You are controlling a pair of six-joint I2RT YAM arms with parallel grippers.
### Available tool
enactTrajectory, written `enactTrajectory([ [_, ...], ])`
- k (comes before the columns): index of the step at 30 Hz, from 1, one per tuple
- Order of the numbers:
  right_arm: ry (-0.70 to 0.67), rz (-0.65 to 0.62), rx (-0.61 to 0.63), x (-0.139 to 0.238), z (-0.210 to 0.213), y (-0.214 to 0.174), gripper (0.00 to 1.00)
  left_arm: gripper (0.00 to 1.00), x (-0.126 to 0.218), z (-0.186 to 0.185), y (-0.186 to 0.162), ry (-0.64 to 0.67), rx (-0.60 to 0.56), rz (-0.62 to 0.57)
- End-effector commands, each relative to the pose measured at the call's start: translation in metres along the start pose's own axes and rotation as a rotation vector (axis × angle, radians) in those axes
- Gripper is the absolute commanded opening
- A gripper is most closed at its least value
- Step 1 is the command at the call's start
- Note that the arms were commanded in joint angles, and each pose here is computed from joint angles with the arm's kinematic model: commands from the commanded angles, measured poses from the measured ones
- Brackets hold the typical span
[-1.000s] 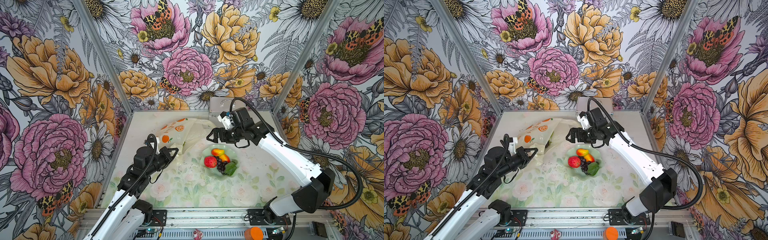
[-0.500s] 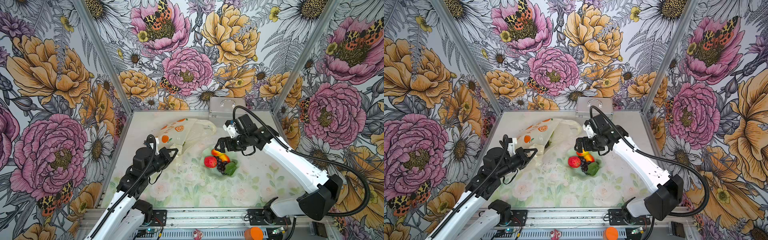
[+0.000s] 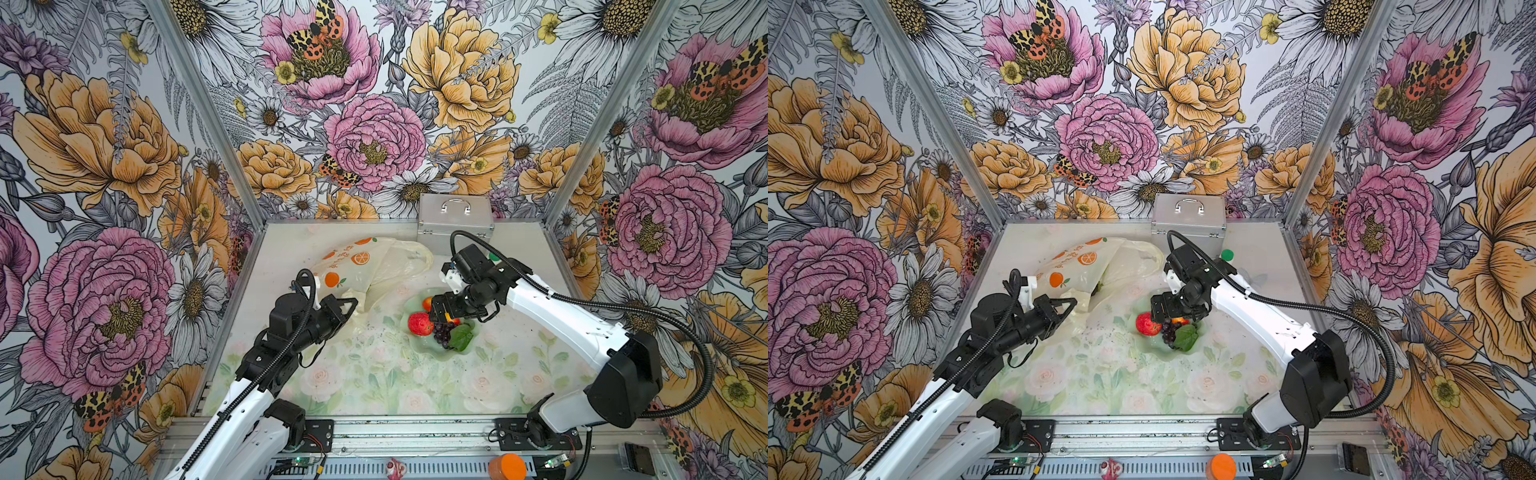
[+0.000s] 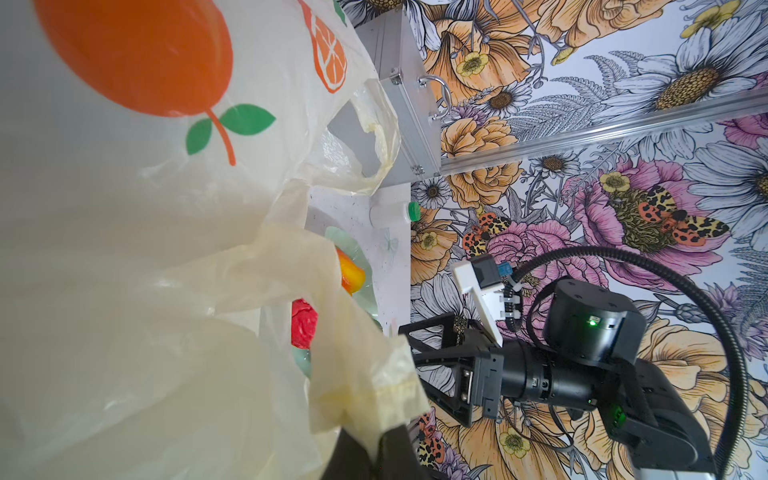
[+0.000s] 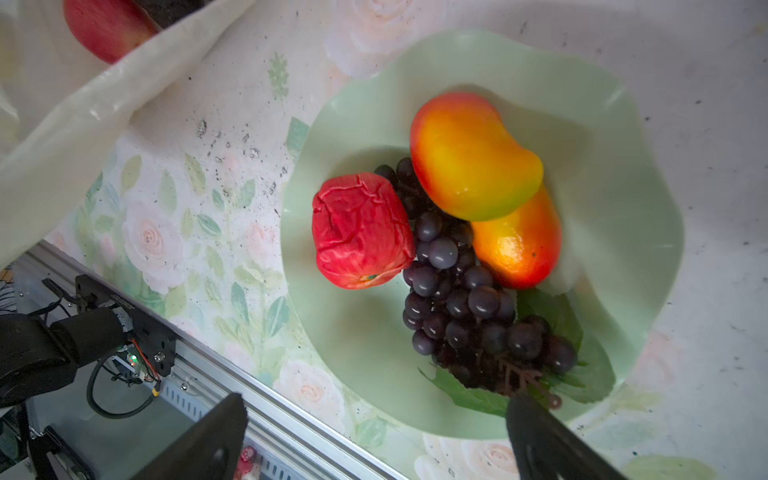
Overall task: Place the fruits into the plastic bag
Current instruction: 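Lower the right gripper onto the red apple in the dish and close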
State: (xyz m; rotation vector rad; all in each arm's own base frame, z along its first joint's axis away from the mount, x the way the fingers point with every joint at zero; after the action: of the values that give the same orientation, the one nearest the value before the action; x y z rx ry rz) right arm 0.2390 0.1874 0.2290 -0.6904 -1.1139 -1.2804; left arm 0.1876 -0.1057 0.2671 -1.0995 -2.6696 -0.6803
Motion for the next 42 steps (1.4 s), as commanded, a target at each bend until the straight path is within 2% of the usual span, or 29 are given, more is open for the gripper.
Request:
enactTrajectory([
  [1, 0.002, 0.036, 0.02, -0.015, 0.003, 0.001, 1.0, 0.0, -0.001, 0.007, -0.003, 0.022, 0.01, -0.01],
  [10, -0.006, 0.099, 0.032, -0.042, 0.013, 0.009, 0.99, 0.0, -0.003, 0.01, -0.003, 0.033, 0.008, -0.006],
  [21, 0.005, 0.113, 0.047, -0.053, 0.024, 0.022, 0.99, 0.0, -0.002, 0.017, -0.005, 0.038, 0.022, -0.002],
  [42, -0.013, 0.142, 0.066, -0.081, 0.032, 0.044, 0.89, 0.0, 0.005, 0.022, 0.004, 0.039, 0.043, -0.014],
])
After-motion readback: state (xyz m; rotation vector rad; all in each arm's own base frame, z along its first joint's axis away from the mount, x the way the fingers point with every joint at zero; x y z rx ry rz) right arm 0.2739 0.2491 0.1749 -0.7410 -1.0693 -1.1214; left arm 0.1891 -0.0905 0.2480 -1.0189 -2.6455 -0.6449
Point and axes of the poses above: each gripper's point midway between its finger pads, its own x axis back along the fingers, its own z axis along the line the jaws close on, y = z × x, the point moved 8 cm from there along x, back along the fingers, and after that the axes turned 3 degrees about -x, right-handed, at the moved point
